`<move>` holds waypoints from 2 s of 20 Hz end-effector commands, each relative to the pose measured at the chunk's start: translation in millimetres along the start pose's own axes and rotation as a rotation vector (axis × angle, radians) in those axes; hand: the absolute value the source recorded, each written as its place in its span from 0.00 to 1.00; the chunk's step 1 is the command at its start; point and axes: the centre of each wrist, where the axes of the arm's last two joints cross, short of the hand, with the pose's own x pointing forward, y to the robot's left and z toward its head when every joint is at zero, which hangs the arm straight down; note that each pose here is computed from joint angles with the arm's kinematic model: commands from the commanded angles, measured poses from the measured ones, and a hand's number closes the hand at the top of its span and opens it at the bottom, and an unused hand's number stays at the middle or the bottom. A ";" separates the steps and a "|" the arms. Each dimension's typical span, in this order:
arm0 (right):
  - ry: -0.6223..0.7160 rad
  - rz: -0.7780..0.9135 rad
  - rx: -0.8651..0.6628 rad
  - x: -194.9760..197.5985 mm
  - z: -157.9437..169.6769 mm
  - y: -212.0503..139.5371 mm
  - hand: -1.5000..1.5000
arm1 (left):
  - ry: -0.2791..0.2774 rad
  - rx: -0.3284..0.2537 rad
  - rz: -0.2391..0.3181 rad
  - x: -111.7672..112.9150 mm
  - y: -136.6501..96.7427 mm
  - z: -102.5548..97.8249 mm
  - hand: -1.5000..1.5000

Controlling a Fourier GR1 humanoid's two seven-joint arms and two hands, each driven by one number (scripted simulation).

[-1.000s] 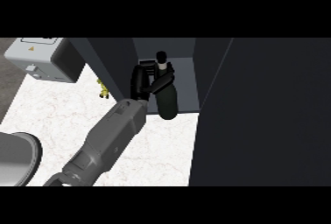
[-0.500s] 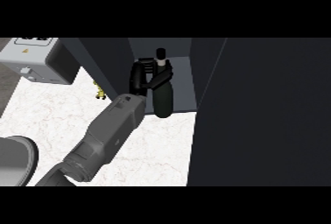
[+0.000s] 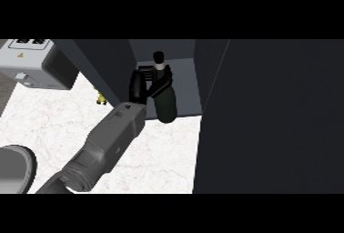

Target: Pick up the wine, place it into the cabinet and close the cabinet

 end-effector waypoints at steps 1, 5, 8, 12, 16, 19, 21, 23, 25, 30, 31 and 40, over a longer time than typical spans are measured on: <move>-0.009 -0.001 0.011 5.4 -1.1 1.7 0.00 | 0.064 0.008 -0.041 -27.6 6.1 21.0 1.00; -0.001 0.006 0.012 5.5 -6.0 -1.3 0.00 | 0.045 0.000 -0.050 -27.7 11.1 16.2 1.00; 0.004 -0.015 0.011 -0.4 -2.6 -3.0 0.00 | -0.012 0.037 -0.069 -20.6 6.3 12.0 1.00; 0.008 -0.025 0.015 -1.7 -4.0 -1.2 0.00 | -0.002 0.025 -0.045 -21.4 7.1 12.1 1.00; -0.013 -0.023 0.033 -1.0 -6.2 3.6 0.00 | -0.014 0.014 -0.031 -13.9 4.0 6.2 1.00; -0.003 -0.027 0.018 -7.0 -8.1 -0.7 0.00 | -0.020 0.018 -0.022 4.6 -2.7 -7.8 1.00; 0.012 -0.016 0.011 4.1 5.7 7.1 0.00 | -0.018 0.010 -0.007 -2.7 2.3 -4.4 1.00; -0.001 -0.032 0.011 -3.5 -3.6 -2.9 0.00 | -0.025 0.035 -0.021 7.5 -2.8 -10.6 1.00; -0.019 -0.020 0.002 -4.1 -10.4 1.9 0.00 | -0.043 0.028 -0.037 16.6 -5.4 -17.4 1.00; -0.002 -0.035 0.000 -4.6 -2.3 3.0 0.00 | -0.057 0.042 -0.091 27.3 -7.0 -25.5 1.00; -0.014 -0.033 -0.001 -3.8 0.0 -3.5 0.00 | -0.058 0.046 -0.086 28.9 1.5 -30.1 1.00; -0.001 -0.043 0.032 -3.2 0.6 -2.4 0.00 | -0.072 0.105 -0.125 35.8 7.1 -37.3 1.00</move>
